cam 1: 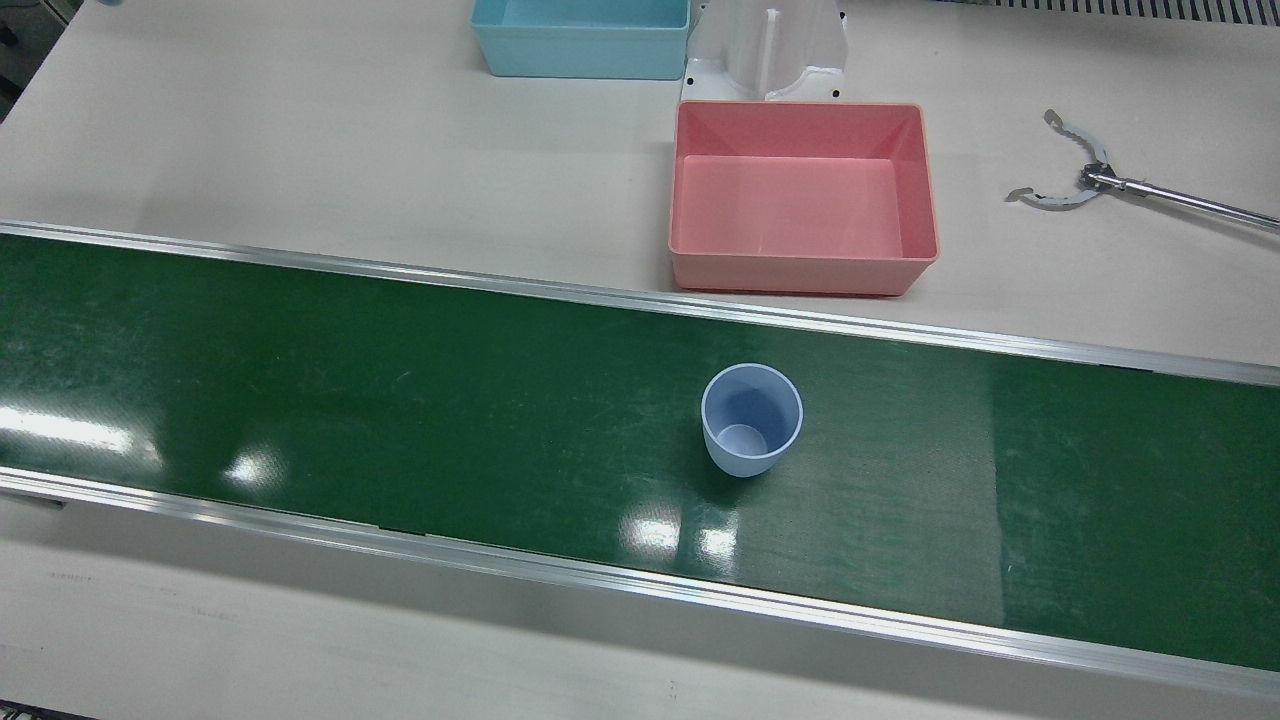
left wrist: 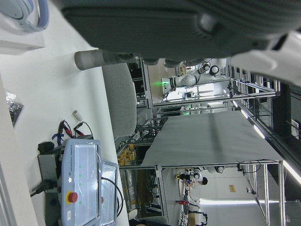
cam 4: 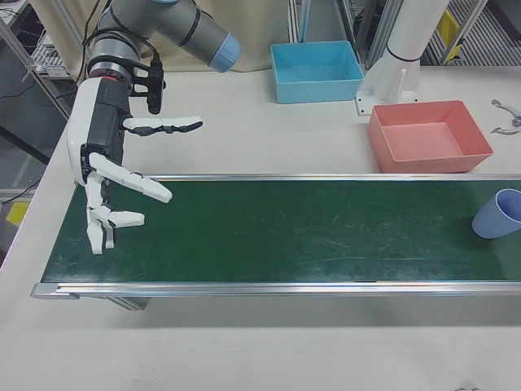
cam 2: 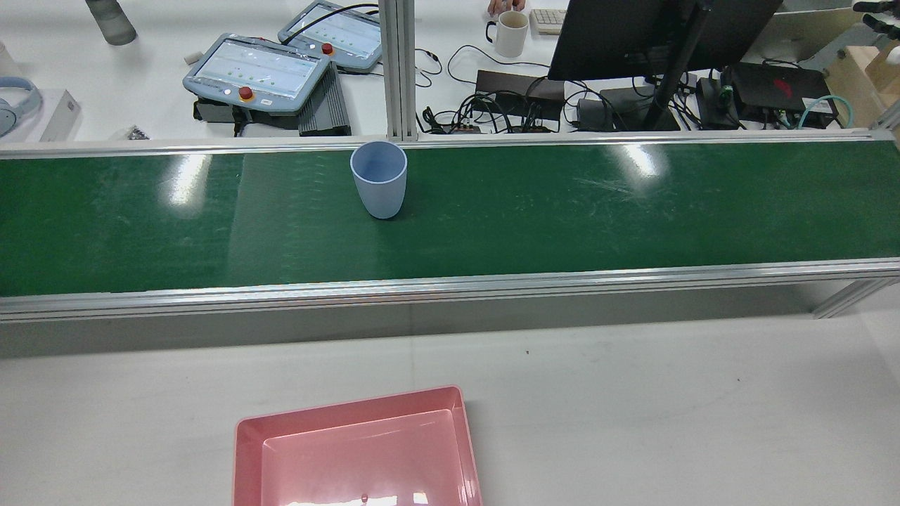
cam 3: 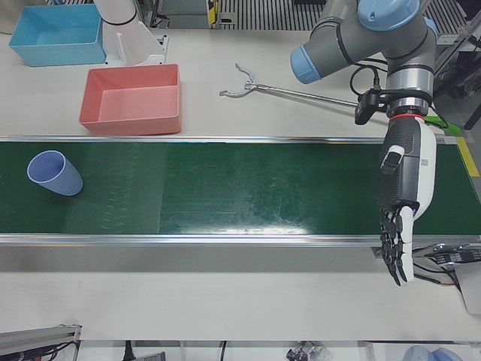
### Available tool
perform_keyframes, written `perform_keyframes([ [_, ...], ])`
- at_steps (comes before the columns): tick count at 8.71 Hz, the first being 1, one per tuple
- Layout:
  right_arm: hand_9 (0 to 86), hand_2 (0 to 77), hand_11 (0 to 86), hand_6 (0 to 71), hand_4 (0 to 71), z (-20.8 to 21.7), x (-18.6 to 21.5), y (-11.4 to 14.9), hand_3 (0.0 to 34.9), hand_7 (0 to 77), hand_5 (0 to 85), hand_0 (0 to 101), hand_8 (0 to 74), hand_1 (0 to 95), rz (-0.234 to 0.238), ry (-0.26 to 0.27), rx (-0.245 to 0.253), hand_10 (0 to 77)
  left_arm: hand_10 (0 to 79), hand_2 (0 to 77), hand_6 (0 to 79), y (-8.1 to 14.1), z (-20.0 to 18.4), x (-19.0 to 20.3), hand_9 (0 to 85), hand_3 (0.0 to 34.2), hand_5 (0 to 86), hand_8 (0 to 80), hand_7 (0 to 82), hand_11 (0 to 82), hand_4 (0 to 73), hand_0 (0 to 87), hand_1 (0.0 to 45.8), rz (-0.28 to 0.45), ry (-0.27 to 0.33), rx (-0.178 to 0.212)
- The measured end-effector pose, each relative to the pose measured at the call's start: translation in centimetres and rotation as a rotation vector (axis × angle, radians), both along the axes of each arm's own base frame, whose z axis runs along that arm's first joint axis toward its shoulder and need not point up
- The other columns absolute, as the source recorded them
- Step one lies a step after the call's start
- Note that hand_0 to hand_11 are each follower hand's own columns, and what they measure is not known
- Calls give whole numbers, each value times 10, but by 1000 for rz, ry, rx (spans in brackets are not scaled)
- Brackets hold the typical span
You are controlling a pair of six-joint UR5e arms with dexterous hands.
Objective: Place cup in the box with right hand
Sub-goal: 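Raise the right hand slightly from its rest pose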
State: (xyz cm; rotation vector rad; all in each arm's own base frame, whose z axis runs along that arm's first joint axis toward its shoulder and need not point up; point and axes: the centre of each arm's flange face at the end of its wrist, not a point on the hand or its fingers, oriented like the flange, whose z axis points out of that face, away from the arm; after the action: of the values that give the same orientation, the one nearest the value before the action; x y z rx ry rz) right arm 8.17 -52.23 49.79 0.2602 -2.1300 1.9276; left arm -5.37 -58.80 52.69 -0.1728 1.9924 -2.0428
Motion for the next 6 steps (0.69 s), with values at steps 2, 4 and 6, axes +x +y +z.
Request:
perform_keyframes([
  [2,109,5,136,109,365,-2,3,-4,0,458,55,565,27,131,8,0,43,76,0,5,0,0,0,0,0,0,0,0,0,0,0,0,5,0,0,0],
  [4,76,5,104,82,360,2,-1,-7,0,322,55,547,22,131,1,1,49,65,0,5,0,0,0,0,0,0,0,0,0,0,0,0,5,0,0,1],
  [6,71,5,104,82,371,14,-8,-11,0,300,55,547,22,136,-12,0,33,65,0,5,0,0,0,0,0,0,0,0,0,0,0,0,5,0,0,1],
])
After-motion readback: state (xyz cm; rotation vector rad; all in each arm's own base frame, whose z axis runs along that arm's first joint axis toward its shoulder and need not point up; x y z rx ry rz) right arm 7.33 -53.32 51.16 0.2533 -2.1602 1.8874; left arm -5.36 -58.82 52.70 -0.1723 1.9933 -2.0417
